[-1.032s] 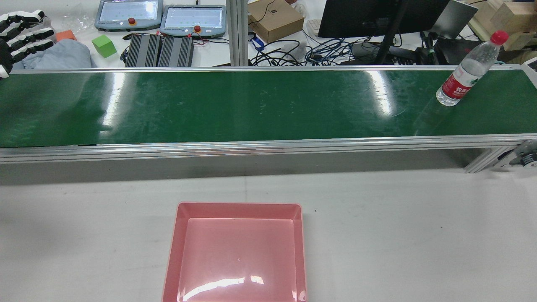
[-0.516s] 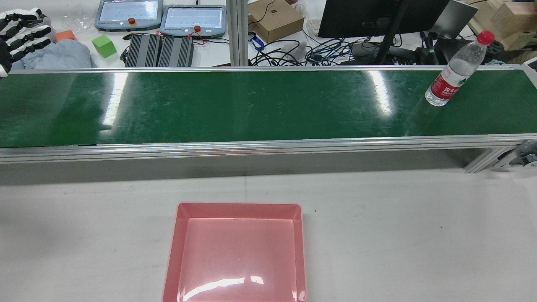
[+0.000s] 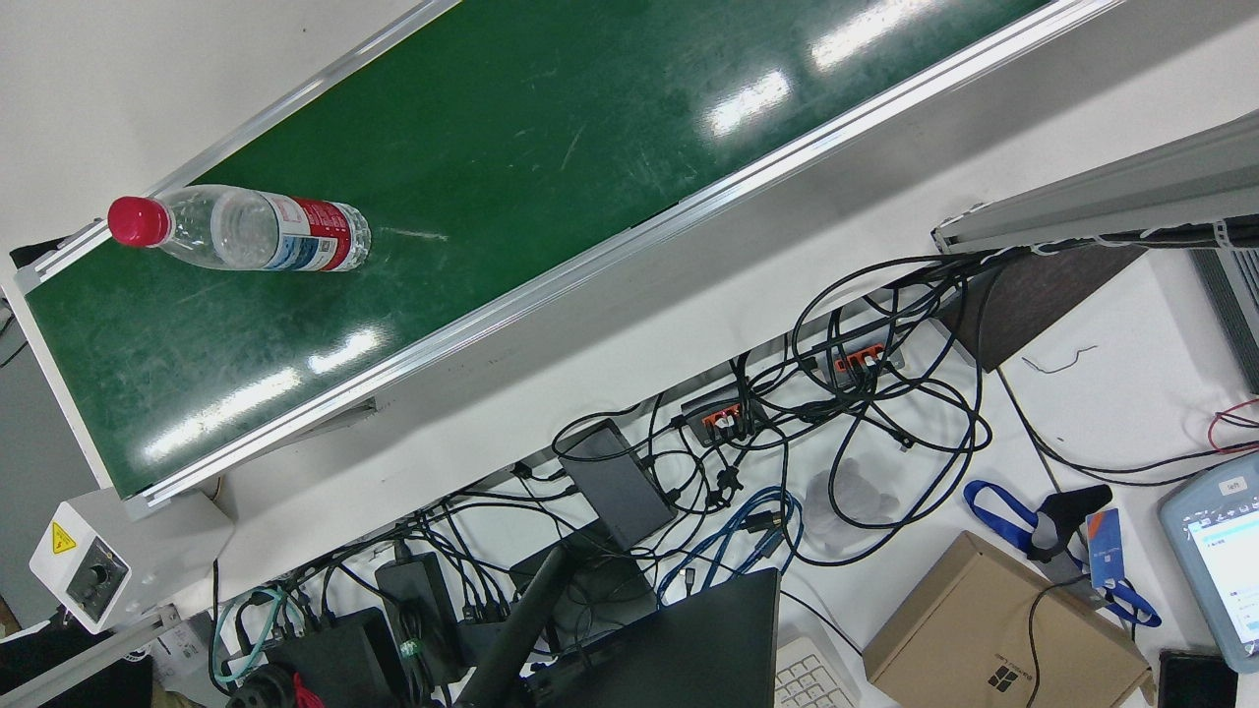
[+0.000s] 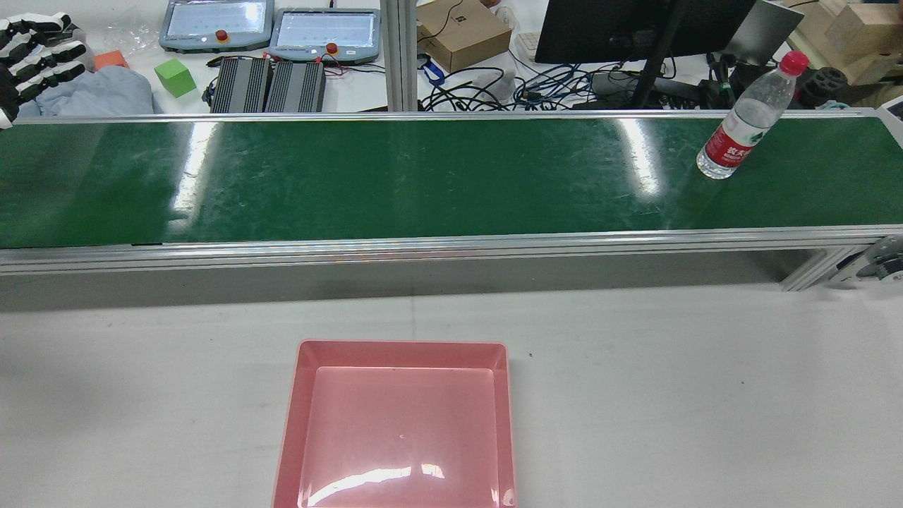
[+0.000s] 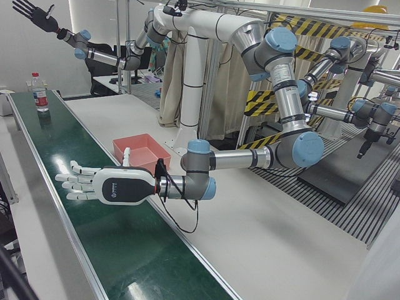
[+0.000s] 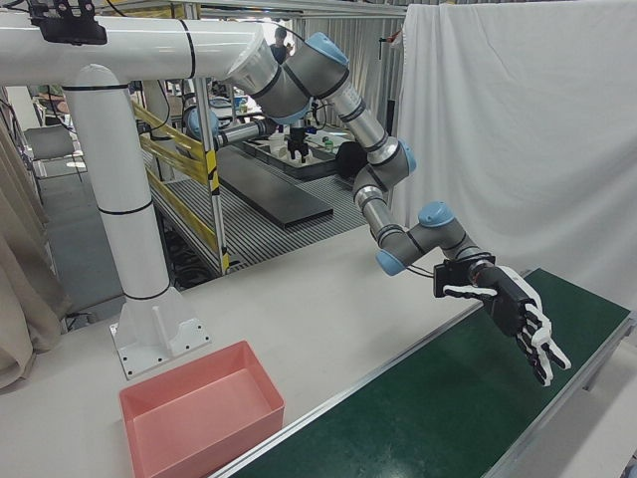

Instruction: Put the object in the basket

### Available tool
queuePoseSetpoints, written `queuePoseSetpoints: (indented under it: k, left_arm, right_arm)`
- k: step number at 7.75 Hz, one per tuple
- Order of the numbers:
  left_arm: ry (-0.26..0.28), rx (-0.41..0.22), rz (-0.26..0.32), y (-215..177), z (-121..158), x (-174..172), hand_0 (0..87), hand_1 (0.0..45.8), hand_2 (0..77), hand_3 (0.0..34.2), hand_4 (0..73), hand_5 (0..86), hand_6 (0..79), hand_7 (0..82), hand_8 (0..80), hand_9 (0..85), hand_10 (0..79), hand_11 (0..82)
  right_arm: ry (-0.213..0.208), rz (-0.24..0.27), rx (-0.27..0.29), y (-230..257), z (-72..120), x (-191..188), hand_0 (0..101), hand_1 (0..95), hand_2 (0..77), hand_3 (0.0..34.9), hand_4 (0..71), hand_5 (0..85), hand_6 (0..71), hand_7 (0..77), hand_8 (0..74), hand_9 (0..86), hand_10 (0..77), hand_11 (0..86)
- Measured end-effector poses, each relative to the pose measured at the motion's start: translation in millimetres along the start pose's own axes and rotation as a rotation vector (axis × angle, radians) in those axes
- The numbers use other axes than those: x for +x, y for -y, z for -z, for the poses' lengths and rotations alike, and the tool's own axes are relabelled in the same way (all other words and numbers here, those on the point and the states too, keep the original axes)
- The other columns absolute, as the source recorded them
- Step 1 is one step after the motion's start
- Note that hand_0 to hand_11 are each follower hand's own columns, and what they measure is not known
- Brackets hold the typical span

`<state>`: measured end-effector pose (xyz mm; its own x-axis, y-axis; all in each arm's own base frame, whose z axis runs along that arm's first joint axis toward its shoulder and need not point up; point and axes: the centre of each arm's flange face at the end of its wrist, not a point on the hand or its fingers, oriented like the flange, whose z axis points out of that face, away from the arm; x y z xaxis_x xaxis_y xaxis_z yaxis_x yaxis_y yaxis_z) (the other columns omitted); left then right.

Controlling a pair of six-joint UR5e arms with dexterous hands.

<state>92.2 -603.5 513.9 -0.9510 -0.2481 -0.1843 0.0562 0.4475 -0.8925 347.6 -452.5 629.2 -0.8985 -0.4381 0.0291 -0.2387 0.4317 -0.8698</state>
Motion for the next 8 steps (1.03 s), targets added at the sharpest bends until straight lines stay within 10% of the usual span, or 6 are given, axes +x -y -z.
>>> queuePoseSetpoints:
  k: [8]
  left_arm:
    - [-0.007,-0.020,-0.001,-10.2,-2.6,4.8,55.8,9.8,0.5,7.1,6.0,34.9,6.5,4.9,13.1,11.4,6.0,10.9]
  right_arm:
    - [0.000,-0.001,0.000,-0.2,0.0,0.1,0,0.0,1.1,0.2,0.5,0.0,0.0,0.5,0.0,0.0,0.0,0.0]
